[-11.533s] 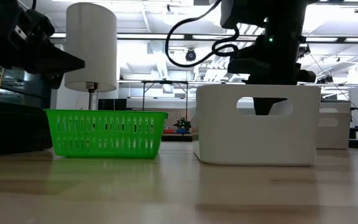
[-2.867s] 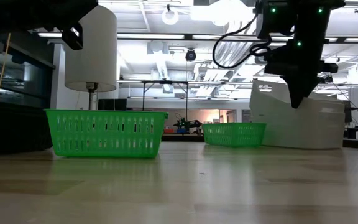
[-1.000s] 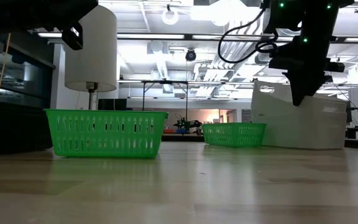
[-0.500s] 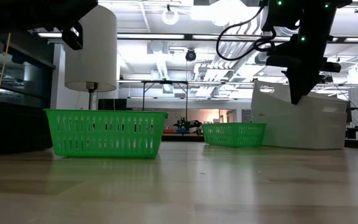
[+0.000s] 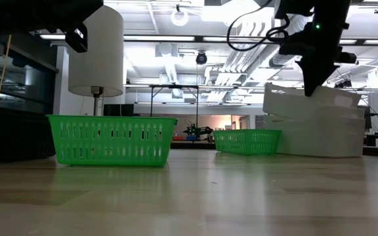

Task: Stack baskets by color
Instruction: Stack the bottom white bin into the top stacked white bins

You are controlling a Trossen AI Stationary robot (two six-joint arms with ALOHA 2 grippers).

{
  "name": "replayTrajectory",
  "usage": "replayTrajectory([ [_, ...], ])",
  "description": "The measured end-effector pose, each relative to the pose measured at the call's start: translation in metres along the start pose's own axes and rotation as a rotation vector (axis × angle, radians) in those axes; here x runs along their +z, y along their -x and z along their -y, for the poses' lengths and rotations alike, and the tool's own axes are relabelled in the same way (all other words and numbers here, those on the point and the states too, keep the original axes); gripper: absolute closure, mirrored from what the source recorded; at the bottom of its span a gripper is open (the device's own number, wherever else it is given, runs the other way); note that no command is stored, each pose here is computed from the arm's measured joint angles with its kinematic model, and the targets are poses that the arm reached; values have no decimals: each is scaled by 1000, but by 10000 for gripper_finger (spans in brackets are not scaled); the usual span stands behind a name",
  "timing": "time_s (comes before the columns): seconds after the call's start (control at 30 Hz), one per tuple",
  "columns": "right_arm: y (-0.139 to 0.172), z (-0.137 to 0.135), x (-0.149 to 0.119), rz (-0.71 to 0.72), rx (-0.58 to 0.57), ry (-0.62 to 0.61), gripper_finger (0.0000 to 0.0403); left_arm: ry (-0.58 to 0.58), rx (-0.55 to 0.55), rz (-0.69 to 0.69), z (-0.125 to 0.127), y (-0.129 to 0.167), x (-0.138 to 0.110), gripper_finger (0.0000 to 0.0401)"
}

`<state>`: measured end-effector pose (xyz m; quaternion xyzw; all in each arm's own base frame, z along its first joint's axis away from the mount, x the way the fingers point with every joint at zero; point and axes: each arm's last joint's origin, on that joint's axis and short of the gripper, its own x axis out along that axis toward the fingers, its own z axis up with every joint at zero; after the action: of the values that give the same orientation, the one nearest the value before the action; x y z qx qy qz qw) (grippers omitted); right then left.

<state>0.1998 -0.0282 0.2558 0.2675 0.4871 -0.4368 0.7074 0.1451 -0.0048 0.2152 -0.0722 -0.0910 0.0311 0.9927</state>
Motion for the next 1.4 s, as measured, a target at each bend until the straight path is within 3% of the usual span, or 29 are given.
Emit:
replayTrajectory([
  [0.23, 6, 2, -1, -77, 12, 12, 403, 0, 0, 0, 0, 0, 0, 401],
  [0.53, 23, 4, 5, -61, -7, 15, 403, 0, -1, 1, 0, 0, 0, 401],
  [1.2, -2, 4, -5, -79, -18, 27, 402, 0, -1, 3, 0, 0, 0, 401],
  [1.4, -2, 3, -5, -74, -17, 27, 357, 0, 0, 3, 0, 0, 0, 401],
])
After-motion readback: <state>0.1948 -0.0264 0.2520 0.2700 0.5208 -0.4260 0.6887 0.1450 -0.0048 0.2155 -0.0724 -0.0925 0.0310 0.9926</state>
